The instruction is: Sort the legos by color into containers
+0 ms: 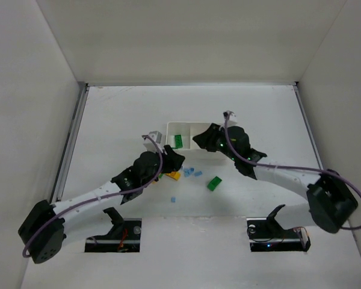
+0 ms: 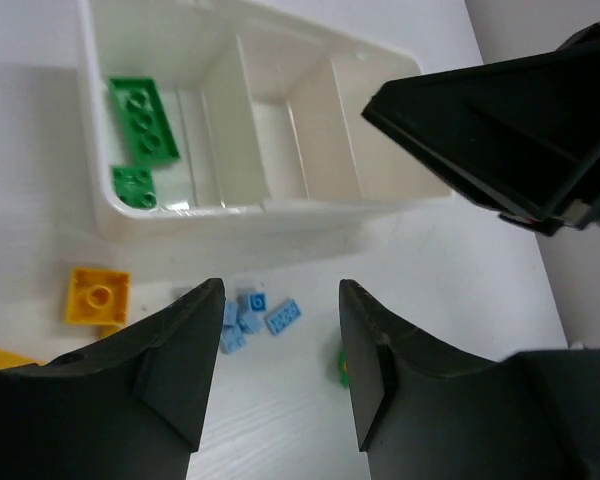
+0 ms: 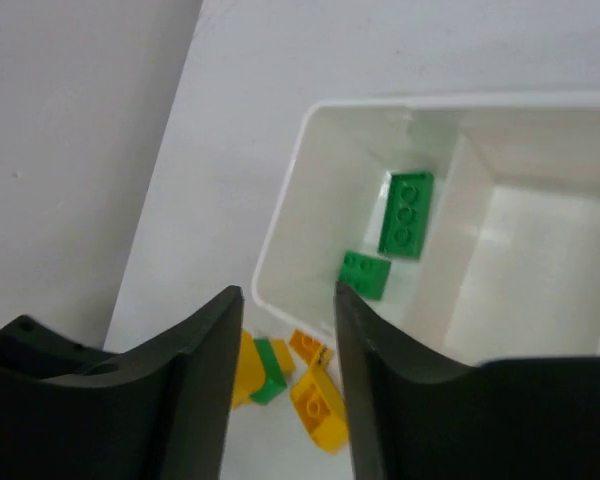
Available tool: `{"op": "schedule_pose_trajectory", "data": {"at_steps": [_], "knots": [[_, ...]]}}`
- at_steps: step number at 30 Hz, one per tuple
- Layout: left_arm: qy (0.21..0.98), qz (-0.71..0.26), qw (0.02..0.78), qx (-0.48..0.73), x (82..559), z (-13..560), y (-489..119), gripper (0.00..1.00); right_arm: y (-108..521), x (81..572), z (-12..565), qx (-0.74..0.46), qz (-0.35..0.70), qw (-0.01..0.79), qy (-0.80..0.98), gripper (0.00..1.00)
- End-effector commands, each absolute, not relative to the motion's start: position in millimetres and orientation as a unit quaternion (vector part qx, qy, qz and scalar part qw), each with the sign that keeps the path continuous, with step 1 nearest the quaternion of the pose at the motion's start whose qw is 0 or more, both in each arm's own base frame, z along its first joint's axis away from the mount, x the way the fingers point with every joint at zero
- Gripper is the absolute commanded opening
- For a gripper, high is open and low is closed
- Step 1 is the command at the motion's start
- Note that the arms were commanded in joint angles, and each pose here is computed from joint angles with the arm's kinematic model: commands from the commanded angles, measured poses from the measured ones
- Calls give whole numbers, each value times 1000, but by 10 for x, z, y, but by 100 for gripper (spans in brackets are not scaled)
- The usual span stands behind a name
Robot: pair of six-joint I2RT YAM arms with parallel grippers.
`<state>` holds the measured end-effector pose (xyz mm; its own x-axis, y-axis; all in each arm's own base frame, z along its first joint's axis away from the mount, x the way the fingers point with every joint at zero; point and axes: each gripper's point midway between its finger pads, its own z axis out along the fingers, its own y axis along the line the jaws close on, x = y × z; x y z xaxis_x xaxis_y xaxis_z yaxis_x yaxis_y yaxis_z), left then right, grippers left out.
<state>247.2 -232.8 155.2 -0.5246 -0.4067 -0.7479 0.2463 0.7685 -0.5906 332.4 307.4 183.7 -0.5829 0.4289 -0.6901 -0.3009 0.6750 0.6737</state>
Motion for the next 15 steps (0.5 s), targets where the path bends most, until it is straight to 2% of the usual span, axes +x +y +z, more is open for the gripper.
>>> {"op": "schedule_pose_trajectory", "data": {"at_steps": [1, 3, 6, 8, 12, 15], "knots": [[820, -358, 446, 4, 2231, 1456, -2664, 48, 2648, 3064, 1738, 60, 372, 474, 796, 39], [829, -362, 424, 43, 2075, 1373, -2883, 50, 2385, 2903, 1593, 73, 347, 472, 807, 33], [839, -358, 398, 99, 1859, 1238, -3174, 54, 1988, 2778, 1460, 106, 307, 482, 814, 33], [841, -352, 389, 133, 1736, 1172, -3335, 58, 1802, 2745, 1418, 125, 291, 490, 812, 37], [835, -339, 390, 188, 1558, 1109, -3541, 65, 1603, 2749, 1368, 152, 286, 494, 807, 52], [832, -321, 402, 207, 1529, 1069, -3602, 67, 1608, 2755, 1361, 152, 294, 490, 806, 58]]}}
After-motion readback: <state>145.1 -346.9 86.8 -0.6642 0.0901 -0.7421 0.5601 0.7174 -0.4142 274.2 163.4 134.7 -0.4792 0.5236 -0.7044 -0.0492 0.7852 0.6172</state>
